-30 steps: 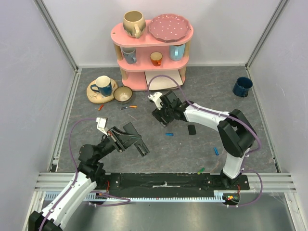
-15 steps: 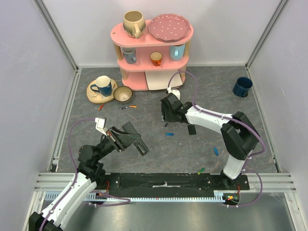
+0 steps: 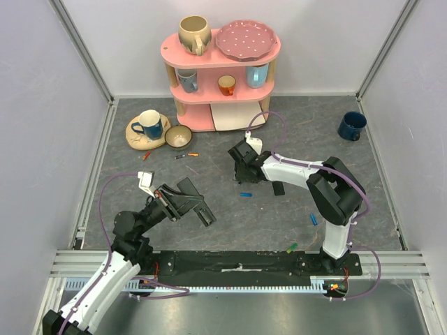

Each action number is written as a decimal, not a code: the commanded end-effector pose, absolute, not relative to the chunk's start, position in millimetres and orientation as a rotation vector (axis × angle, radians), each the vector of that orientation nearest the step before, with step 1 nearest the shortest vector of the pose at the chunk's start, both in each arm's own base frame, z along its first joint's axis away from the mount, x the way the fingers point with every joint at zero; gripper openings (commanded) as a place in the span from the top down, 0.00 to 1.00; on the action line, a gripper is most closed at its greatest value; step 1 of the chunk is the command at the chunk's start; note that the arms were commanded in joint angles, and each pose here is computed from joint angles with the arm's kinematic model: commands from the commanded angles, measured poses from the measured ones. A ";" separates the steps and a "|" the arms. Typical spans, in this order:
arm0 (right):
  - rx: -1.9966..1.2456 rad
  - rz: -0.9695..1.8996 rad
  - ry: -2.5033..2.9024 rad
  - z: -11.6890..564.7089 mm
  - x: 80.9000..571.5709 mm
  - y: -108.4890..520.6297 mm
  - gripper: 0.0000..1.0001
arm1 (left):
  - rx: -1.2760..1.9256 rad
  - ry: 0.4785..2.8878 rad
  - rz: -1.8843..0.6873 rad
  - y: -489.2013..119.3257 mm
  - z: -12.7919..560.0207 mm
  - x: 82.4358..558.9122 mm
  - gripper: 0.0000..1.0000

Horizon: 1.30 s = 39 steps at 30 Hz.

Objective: Load the batteries into the remote control
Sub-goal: Pick up the battery from the center of the board.

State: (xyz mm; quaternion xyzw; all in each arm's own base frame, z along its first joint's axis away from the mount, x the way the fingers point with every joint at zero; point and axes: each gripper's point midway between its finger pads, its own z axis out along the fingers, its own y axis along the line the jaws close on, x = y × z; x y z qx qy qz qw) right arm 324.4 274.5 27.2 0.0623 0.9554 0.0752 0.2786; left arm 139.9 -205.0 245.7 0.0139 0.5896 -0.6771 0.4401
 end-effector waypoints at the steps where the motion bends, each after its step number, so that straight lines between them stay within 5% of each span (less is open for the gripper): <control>1: 0.239 0.196 2.530 32.0 332.9 275.4 0.49 | -0.015 1.584 -1.645 -205.9 185.6 144.6 0.98; 15: 0.261 0.143 2.550 15.0 333.3 266.5 0.56 | -0.036 1.593 -1.645 -205.4 182.4 146.0 0.98; 39: -0.144 0.043 2.602 5.4 329.6 260.6 0.85 | -0.042 1.609 -1.639 -206.2 179.3 148.0 0.98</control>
